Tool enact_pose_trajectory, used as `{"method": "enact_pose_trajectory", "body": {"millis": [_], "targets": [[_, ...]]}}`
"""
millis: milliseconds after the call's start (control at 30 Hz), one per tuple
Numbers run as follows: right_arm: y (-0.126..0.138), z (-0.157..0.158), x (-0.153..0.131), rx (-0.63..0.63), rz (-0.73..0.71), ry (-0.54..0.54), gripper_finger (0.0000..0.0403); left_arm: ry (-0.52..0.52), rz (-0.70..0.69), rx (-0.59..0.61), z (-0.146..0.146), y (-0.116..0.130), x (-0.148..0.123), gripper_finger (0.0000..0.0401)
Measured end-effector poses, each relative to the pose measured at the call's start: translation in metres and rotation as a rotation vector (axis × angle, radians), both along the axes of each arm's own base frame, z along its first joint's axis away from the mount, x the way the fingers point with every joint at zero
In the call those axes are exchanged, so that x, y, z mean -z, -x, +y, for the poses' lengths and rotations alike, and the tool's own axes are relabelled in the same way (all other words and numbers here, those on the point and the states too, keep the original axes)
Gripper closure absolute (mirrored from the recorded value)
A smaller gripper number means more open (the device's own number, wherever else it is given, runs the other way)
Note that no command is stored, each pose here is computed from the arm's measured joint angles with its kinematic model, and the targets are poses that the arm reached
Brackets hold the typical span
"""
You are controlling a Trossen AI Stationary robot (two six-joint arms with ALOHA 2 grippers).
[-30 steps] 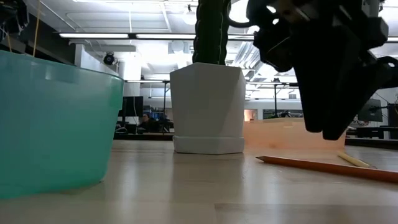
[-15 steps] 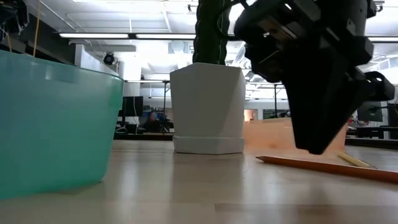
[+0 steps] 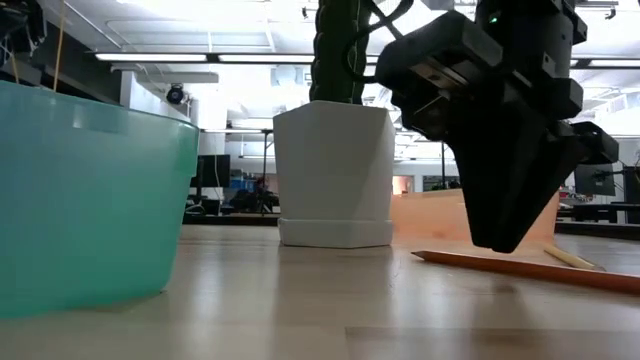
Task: Sort pens & pencils
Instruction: Put the orange pencil into the green bin
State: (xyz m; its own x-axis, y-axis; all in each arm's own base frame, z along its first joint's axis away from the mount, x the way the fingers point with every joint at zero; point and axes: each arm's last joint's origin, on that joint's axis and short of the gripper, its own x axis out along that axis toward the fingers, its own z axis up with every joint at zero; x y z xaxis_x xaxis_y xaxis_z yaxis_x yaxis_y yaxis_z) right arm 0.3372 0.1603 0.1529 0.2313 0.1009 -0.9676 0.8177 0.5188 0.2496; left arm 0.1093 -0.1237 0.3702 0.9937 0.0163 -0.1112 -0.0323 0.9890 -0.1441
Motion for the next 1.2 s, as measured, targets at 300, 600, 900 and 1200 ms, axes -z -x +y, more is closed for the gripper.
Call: {"method": "enact_pose_trajectory", "body": {"millis": [300, 600, 900, 1200], "targets": [[-0.002, -0.005, 0.000, -0.025, -0.002, 0.004, 0.0326, -0.001, 0.000, 0.000, 0.000, 0.000, 0.000, 0.0263], [-0.003, -0.004, 0.010, -0.041, 0.038, -0.007, 0.0326, -0.002, 0.001, 0.000, 0.000, 0.000, 0.000, 0.0263], [-0.001, -0.004, 0.011, -0.051, 0.059, 0.005, 0.0327, -0.001, 0.000, 0.000, 0.000, 0.000, 0.000, 0.0263], [0.006, -0.008, 0.012, -0.056, 0.132, 0.046, 0.0327, 0.003, 0.001, 0.008, 0.000, 0.000, 0.000, 0.0263]]}}
